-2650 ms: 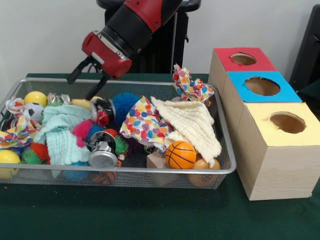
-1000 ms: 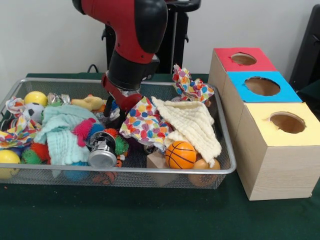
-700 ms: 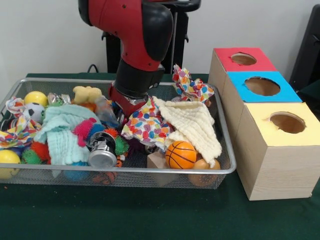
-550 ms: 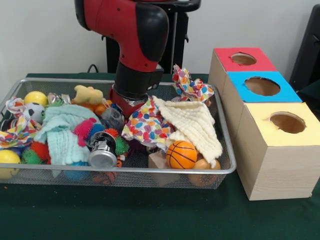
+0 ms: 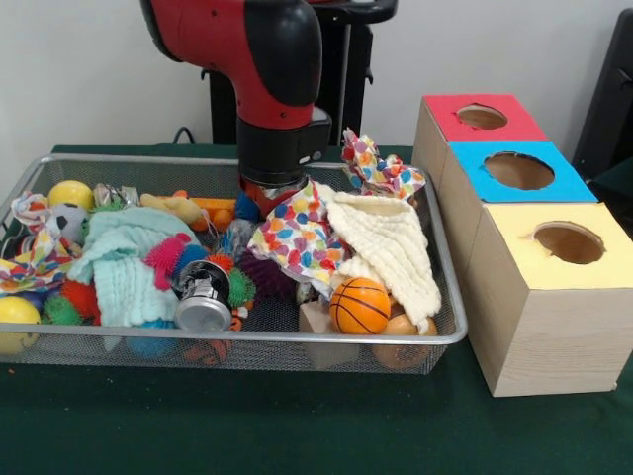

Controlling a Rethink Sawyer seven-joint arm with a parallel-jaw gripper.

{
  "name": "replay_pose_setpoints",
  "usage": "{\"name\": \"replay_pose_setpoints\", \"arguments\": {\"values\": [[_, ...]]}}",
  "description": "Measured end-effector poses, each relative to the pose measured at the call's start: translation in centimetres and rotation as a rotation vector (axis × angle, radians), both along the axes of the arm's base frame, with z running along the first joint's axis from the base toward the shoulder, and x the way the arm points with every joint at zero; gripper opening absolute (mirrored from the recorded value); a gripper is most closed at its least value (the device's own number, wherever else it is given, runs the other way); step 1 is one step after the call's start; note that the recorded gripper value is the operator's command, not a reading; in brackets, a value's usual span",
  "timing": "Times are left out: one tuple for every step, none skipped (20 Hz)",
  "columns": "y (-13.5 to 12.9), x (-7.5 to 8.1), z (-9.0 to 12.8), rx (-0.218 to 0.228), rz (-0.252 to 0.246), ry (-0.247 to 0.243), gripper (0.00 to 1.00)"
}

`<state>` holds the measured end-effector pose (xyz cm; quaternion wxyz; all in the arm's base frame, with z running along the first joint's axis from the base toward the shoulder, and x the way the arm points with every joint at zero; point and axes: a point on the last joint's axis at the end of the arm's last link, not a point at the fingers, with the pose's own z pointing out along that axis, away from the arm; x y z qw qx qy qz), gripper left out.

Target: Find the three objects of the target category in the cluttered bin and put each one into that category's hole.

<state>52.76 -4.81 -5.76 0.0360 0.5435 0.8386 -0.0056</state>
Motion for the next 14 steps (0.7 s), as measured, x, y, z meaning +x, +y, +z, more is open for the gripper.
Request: {"name": "replay_pose_setpoints", "arguments": {"values": [[0.4, -0.1, 0.2, 0.009, -0.005, 0.005, 1.00], [0.6, -0.2, 0.4, 0.009, -0.005, 0.007, 1.00], [0.8, -0.3, 0.6, 0.008, -0.005, 0.009, 1.00], [1.2, -0.5, 1.0, -0.018, 0.009, 0.013, 1.00], [1.6, -0.7, 1.2, -0.047, 0.026, 0.019, 1.00], [2.1, -1.0, 1.5, -0.085, 0.050, 0.026, 1.00], [2.6, -1.3, 1.7, -0.123, 0.074, 0.034, 1.00], [3.5, -1.6, 2.1, -0.169, 0.109, 0.038, 1.00], [4.4, -1.7, 2.6, -0.213, 0.145, 0.037, 1.00], [5.4, -1.8, 3.1, -0.257, 0.182, 0.036, 1.00], [6.3, -1.9, 3.6, -0.295, 0.216, 0.032, 1.00], [6.7, -2.0, 3.9, -0.315, 0.236, 0.029, 1.00], [7.5, -2.1, 4.6, -0.352, 0.267, 0.024, 1.00], [7.8, -2.2, 4.8, -0.367, 0.280, 0.022, 1.00]]}}
